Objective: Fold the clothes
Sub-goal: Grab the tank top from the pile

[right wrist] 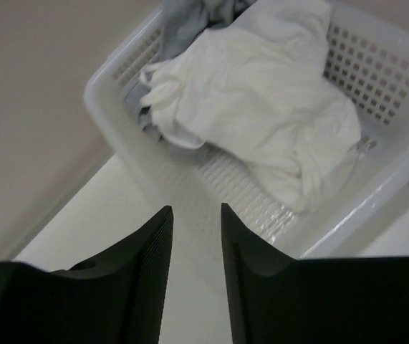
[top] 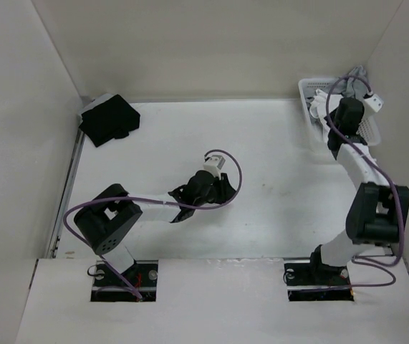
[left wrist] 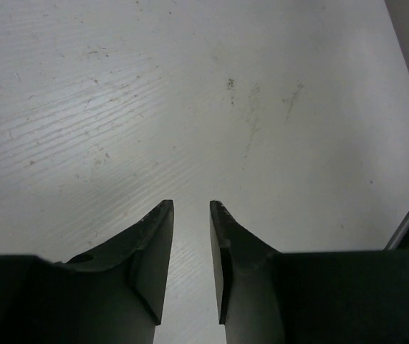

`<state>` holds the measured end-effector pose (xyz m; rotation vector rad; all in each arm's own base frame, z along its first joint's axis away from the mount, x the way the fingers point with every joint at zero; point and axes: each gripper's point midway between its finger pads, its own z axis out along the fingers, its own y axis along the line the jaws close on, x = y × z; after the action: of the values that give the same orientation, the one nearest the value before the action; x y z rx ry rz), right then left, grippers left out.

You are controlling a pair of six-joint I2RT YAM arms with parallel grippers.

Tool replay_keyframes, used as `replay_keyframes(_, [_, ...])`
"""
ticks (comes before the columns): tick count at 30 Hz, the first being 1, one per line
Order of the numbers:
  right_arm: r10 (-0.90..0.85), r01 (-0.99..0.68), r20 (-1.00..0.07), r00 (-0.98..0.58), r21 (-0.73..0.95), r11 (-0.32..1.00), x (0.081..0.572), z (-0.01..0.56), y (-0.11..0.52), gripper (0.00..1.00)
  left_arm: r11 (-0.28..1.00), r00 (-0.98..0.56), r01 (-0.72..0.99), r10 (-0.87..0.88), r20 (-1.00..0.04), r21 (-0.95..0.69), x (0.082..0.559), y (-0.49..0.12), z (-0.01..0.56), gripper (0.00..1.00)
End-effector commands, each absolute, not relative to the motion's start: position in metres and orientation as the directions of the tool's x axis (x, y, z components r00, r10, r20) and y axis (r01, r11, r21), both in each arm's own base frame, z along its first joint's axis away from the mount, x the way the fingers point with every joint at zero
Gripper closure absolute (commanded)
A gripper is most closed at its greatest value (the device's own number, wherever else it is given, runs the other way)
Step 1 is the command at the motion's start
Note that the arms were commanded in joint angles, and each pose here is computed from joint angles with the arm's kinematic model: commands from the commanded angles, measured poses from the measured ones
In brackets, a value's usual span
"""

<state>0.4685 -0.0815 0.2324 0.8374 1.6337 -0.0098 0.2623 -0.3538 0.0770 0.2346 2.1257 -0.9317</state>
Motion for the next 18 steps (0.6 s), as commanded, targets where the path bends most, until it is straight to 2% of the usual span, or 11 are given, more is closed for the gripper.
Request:
replay_keyframes(1, [0.488, 0.629, -0.873, -0.024, 0.366, 0.686, 0.501, 0.216, -0.146, 0.55, 0.681, -0.607, 0.485, -0.19, -0.771, -0.55, 0.273, -0.35, 0.105, 0.69])
replay_keyframes(3, [0.502, 0.641, -0.863, -0.058, 0.354, 0.682, 0.528, 0.196, -0.171, 0.47, 0.68, -0.606, 0.479, -0.202, -0.77, -0.555, 0.276, -0.348, 0.103, 0.66])
replay_keyframes(9, [0.571, 0.614, -0.805, -0.163, 0.37, 0.697, 0.583, 0.145, -0.194, 0.43, 0.685, -0.605, 0.465, -0.216, -0.766, -0.561, 0.281, -0.343, 0.101, 0.63])
replay_keyframes(14, [0.61, 0.607, -0.771, -0.182, 0.4, 0.687, 0.615, 0.113, -0.193, 0.44, 0.674, -0.61, 0.45, -0.248, -0.753, -0.586, 0.287, -0.338, 0.102, 0.63])
replay_keyframes(18, [0.665, 0.632, -0.731, -0.155, 0.444, 0.635, 0.629, 0.098, -0.196, 0.53, 0.67, -0.608, 0.45, -0.254, -0.752, -0.59, 0.288, -0.336, 0.103, 0.63])
